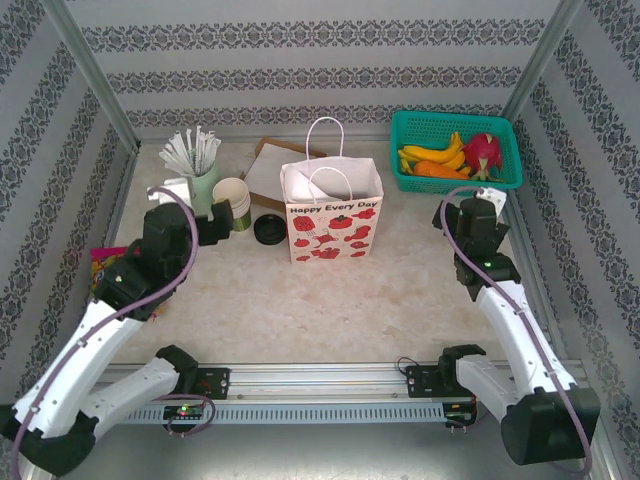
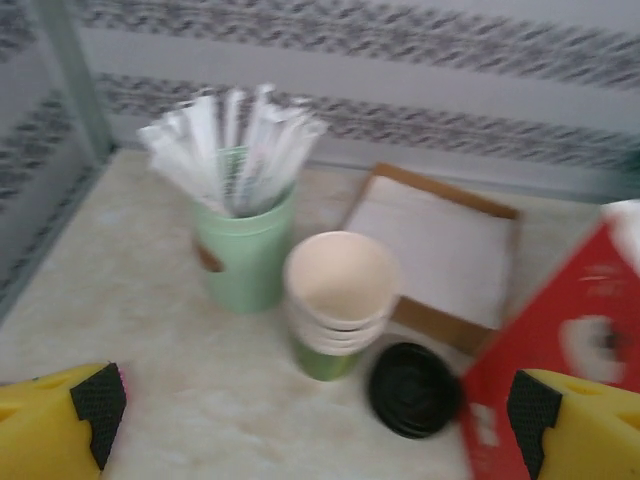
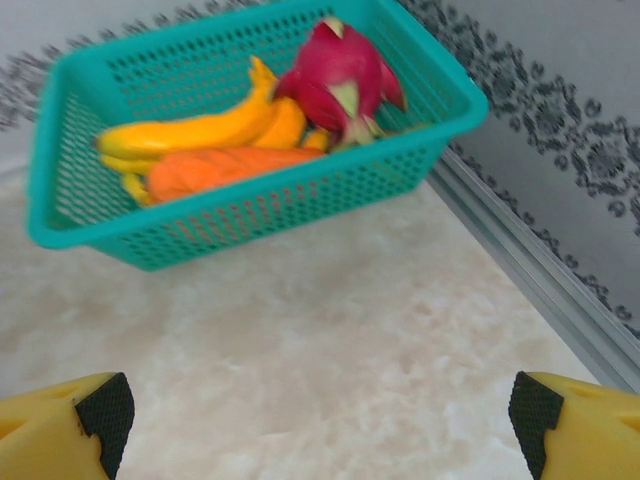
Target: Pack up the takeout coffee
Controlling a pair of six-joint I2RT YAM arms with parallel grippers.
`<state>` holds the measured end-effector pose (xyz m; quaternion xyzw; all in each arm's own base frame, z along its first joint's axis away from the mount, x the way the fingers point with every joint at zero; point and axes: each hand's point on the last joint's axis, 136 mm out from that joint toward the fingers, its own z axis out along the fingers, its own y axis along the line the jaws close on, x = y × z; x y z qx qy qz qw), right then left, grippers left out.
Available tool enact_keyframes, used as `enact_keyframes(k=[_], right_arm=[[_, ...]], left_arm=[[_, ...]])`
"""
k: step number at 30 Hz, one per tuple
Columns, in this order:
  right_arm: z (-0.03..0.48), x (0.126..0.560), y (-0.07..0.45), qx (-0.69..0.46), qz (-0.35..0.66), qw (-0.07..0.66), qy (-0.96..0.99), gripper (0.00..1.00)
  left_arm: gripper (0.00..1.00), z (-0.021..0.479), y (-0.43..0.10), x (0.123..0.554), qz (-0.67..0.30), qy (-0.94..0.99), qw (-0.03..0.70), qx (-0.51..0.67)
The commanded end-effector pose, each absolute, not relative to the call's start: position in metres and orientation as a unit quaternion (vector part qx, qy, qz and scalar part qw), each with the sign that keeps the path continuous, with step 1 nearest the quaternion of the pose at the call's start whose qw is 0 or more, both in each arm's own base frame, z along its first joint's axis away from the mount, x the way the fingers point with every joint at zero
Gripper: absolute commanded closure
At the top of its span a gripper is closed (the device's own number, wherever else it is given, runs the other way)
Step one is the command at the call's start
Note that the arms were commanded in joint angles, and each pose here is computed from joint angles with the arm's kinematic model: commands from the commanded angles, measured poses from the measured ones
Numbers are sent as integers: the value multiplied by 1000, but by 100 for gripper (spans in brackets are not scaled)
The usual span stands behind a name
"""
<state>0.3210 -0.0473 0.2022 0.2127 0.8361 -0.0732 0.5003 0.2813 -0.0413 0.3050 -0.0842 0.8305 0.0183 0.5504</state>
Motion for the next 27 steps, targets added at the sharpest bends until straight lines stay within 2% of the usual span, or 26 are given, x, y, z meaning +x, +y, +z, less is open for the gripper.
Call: enact_keyframes(k=[1, 6, 12, 20, 27], right_arm=[[176, 335, -57, 201, -88, 499, 838, 2], [116, 348, -50, 152, -51, 438, 884, 2], [91, 374, -34, 106, 0, 442, 891, 2], [100, 409, -26, 58, 13, 475, 878, 2], [105, 419, -6, 28, 58, 506, 860, 2]], left_arm=[[0, 273, -14, 296, 79, 817, 564, -87], [0, 210, 15, 314, 113, 827, 544, -91], [0, 144, 22, 332, 38, 829, 549, -96], [0, 107, 1, 367, 6, 846, 533, -33], [1, 109, -4, 391, 15, 825, 565, 14]])
